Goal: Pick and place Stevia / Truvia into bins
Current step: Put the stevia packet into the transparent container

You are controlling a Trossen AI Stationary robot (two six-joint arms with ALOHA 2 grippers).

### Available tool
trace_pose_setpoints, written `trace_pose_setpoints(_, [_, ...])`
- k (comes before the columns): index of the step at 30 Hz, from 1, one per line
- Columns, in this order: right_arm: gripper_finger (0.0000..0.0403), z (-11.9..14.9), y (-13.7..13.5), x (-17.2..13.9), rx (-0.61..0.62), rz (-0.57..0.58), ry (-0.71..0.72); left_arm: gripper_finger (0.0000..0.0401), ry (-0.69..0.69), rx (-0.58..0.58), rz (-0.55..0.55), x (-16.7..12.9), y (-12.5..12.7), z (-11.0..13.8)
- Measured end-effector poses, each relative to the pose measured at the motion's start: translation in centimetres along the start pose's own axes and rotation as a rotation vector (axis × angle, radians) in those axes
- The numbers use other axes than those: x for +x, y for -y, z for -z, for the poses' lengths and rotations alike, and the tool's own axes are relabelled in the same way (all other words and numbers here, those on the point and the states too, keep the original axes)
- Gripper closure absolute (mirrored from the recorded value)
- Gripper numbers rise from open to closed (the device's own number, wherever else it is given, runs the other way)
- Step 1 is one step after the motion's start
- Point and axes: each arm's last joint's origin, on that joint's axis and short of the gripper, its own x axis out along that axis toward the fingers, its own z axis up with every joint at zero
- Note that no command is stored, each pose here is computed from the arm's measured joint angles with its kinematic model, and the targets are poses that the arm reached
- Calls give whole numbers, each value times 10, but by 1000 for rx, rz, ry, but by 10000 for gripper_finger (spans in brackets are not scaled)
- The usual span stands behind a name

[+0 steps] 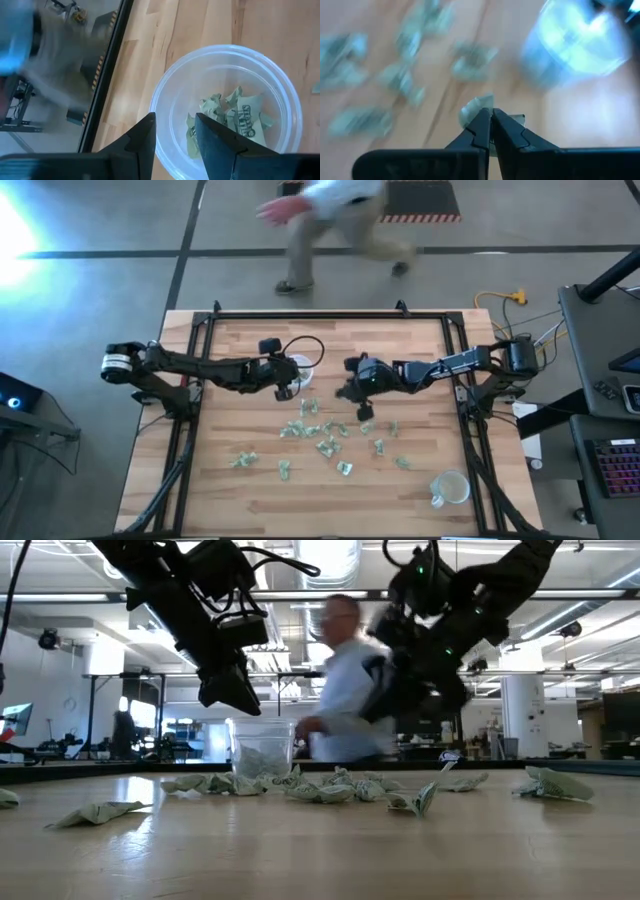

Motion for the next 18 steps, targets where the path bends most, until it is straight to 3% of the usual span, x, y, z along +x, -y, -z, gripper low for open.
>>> trace_pose_setpoints(8, [394,-36,31,-5,-49,162,208,280,-34,-86,-78,-35,-7,7])
trace_pose_setpoints(14, [394,-51,47,-9,-43,194,255,280,-27,-205,-27,-66,-6,17])
trace_pose_setpoints(18, [394,-56,53,-11,-46,178,288,280,0,-237,94,-76,4,23])
